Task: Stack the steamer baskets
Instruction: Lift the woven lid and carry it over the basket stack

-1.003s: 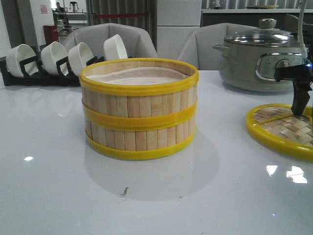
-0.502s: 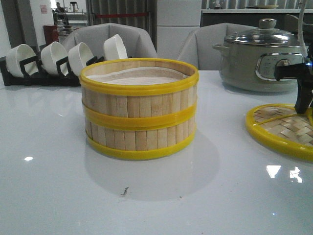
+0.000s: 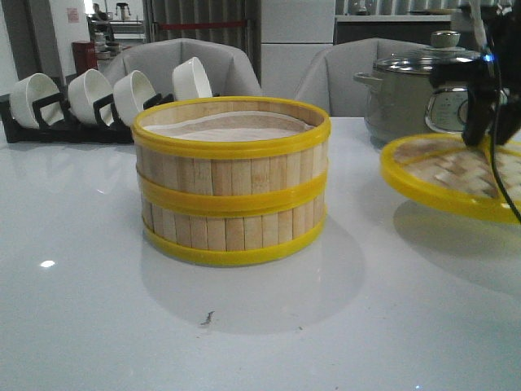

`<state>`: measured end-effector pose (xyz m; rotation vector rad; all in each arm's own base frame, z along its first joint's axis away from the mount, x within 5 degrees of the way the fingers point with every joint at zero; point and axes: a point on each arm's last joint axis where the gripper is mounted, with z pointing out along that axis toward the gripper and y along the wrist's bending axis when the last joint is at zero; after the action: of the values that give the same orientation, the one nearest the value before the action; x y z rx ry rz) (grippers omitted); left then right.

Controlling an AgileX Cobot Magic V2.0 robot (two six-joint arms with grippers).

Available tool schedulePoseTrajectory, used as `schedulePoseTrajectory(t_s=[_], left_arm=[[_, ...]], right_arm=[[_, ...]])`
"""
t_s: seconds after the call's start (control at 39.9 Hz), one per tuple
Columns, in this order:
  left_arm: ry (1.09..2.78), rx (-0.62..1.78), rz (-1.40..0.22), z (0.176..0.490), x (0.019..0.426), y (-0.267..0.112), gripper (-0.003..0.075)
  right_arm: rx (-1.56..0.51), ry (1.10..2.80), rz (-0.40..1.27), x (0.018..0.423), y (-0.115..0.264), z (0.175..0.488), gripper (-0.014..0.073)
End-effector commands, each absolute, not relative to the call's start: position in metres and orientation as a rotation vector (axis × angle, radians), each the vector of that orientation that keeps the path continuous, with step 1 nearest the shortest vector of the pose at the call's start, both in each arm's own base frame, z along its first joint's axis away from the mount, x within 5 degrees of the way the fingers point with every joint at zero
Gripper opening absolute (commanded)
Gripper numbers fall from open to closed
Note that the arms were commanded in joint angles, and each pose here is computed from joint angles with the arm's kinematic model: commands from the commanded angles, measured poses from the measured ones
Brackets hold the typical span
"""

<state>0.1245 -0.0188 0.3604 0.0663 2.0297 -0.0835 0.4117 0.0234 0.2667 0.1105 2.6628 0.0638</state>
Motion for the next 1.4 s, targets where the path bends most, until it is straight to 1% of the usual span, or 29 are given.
schedulePoseTrajectory(t_s=[0.0,0.13,0.25,0.35,0.4,0.5,0.6,0.78,0.95,1.05,1.38], left_arm=[[1.926,0.072,-0.11,0.376,0.126,-0.021,0.0088],[1.926,0.072,-0.11,0.376,0.126,-0.021,0.0088],[1.926,0.072,-0.11,0.376,0.126,-0.021,0.0088],[1.926,0.072,-0.11,0.376,0.126,-0.021,0.0088],[1.926,0.072,-0.11,0.376,0.126,-0.021,0.0088],[1.926,0.072,-0.11,0.376,0.126,-0.021,0.0088],[1.926,0.072,-0.11,0.376,0.126,-0.021,0.0088],[1.926,0.072,-0.11,0.376,0.126,-0.021,0.0088],[1.926,0.072,-0.11,0.376,0.126,-0.021,0.0088],[1.926,0.072,-0.11,0.376,0.126,-0.021,0.0088],[1.926,0.072,-0.11,0.376,0.126,-0.021,0.0088]], right_arm=[[0.035,2.484,0.096,0.406,0.04,0.343,0.0056],[-0.064,2.383,0.147,0.401,0.073,0.391,0.0056],[-0.164,2.288,0.207,0.392,0.109,0.427,0.0056],[-0.246,2.248,0.254,0.385,0.139,0.442,0.0056],[-0.29,2.238,0.276,0.382,0.155,0.444,0.0056],[-0.374,2.227,0.317,0.379,0.188,0.44,0.0056],[-0.446,2.233,0.346,0.377,0.217,0.427,0.0056],[-0.524,2.29,0.352,0.381,0.248,0.397,0.0056],[-0.544,2.335,0.339,0.389,0.258,0.375,0.0056],[-0.547,2.351,0.334,0.392,0.26,0.368,0.0056],[-0.54,2.329,0.341,0.397,0.262,0.366,0.0056]])
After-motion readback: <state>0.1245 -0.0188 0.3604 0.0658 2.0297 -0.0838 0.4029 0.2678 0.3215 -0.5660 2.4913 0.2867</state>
